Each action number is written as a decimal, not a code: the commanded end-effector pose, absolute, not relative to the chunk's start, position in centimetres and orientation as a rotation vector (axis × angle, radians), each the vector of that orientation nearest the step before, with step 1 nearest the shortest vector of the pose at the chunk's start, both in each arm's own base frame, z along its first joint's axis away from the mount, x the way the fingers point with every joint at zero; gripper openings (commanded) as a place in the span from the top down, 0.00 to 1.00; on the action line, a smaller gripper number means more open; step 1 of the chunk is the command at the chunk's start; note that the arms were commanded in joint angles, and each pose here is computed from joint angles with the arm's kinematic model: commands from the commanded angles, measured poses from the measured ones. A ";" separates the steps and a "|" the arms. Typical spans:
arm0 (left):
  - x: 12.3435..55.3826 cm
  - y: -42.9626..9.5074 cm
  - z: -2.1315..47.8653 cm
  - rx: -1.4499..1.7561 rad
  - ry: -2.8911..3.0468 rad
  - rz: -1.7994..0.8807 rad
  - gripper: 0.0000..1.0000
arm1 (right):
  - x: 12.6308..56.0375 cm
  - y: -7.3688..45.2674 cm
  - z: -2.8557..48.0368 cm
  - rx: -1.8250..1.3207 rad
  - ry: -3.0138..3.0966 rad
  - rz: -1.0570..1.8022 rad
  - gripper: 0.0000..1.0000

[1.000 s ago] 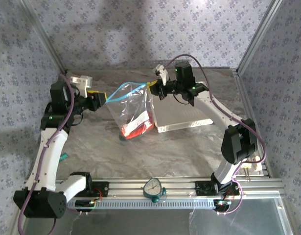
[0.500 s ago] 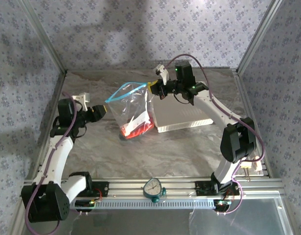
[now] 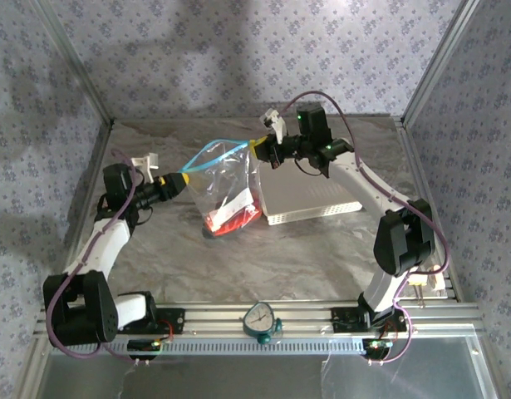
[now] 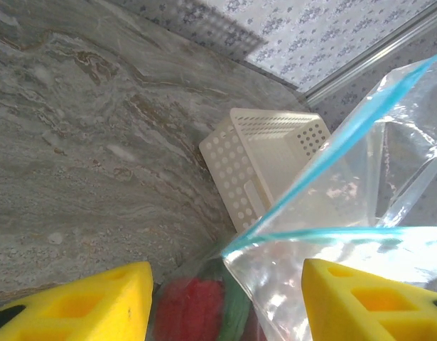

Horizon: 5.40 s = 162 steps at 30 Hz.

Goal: Place the food in the zip-top bag and seal the zipper

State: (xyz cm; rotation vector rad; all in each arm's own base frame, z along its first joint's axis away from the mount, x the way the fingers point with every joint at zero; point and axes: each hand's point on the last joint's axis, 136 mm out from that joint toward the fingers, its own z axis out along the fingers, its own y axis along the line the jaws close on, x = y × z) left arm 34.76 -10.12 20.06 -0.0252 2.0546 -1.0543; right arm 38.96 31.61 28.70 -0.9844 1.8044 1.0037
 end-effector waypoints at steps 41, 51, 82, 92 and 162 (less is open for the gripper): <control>36.1 -9.9 30.8 0.094 1.886 -0.943 1.00 | 38.0 31.9 33.1 -0.921 1.739 0.983 1.00; 35.3 -8.3 34.3 0.085 1.944 -0.760 1.00 | 36.1 31.6 36.7 -0.825 1.630 0.966 1.00; 37.4 -4.2 33.0 -0.044 2.074 -0.517 1.00 | 35.2 33.0 33.7 -0.864 1.647 1.065 1.00; 37.8 -4.2 31.0 -0.072 2.117 -0.536 1.00 | 36.2 34.1 29.9 -0.933 1.741 1.076 0.98; 34.7 -22.8 37.4 1.099 1.957 -0.783 0.53 | 36.9 36.0 30.5 -0.989 1.685 1.085 1.00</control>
